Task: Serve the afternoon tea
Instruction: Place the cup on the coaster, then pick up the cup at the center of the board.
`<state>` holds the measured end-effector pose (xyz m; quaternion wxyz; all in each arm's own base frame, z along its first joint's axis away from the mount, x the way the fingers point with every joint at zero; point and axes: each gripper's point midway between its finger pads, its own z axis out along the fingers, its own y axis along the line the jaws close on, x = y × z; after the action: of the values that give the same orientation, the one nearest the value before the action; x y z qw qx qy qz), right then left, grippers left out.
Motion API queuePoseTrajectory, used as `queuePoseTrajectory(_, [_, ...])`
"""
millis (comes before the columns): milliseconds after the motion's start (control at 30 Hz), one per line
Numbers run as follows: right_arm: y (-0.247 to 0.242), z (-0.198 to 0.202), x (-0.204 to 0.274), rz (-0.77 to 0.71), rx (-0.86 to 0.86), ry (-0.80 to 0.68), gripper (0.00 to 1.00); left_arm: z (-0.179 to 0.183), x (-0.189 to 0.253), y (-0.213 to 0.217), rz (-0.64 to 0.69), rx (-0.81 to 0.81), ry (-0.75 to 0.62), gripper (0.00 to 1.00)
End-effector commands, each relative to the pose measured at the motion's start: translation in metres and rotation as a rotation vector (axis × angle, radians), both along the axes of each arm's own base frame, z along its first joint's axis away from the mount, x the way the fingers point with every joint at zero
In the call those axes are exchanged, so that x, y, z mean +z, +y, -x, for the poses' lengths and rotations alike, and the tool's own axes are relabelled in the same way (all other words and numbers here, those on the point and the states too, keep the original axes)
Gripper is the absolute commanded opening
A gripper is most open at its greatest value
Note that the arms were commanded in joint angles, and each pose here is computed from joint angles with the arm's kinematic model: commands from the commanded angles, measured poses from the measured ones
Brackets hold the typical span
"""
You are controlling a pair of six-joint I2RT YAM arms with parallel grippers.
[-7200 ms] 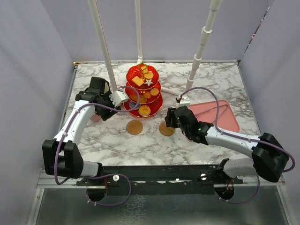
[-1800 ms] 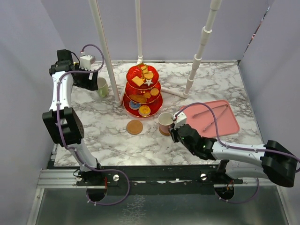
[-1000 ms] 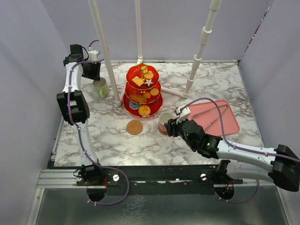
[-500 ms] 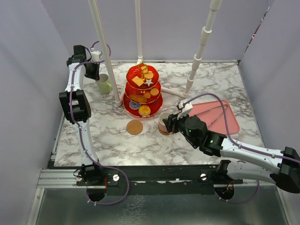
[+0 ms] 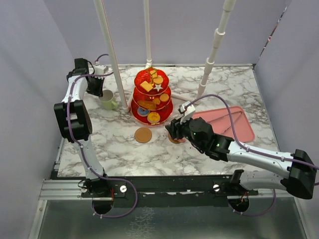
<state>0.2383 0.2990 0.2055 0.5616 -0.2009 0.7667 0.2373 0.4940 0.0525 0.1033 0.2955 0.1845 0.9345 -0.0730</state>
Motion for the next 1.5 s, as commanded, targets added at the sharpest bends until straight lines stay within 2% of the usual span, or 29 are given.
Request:
queuePoseTrajectory(0, [0.023,0.003,0.014,-0.018,0.099,-0.028,0.53,0.054,0.010,0.017,-0.039,-0.026,0.064,0.00])
queuePoseTrajectory(267, [0.083,0.005,0.015,-0.004,0.274,-0.047,0.59,0.140,0.038,-0.016,0.057,-0.090,0.108,0.00])
queuePoseTrajectory(433, [0.130,0.004,0.011,0.002,0.379,-0.055,0.65,0.174,0.057,-0.036,0.121,-0.085,0.084,0.00])
queuePoseTrajectory(800, [0.208,0.030,0.004,0.026,0.584,-0.054,0.77,0.208,0.077,-0.056,0.164,-0.054,0.020,0.00])
queuePoseTrajectory(1033, [0.232,0.037,-0.010,0.059,0.642,-0.055,0.79,0.226,0.081,-0.060,0.161,-0.052,0.001,0.00])
queuePoseTrajectory(1233, [0.245,0.042,-0.020,0.078,0.664,-0.038,0.71,0.234,0.089,-0.063,0.153,-0.063,-0.021,0.00])
queuePoseTrajectory(1467, [0.245,0.032,-0.031,0.117,0.615,-0.052,0.47,0.238,0.092,-0.073,0.179,-0.104,-0.013,0.00])
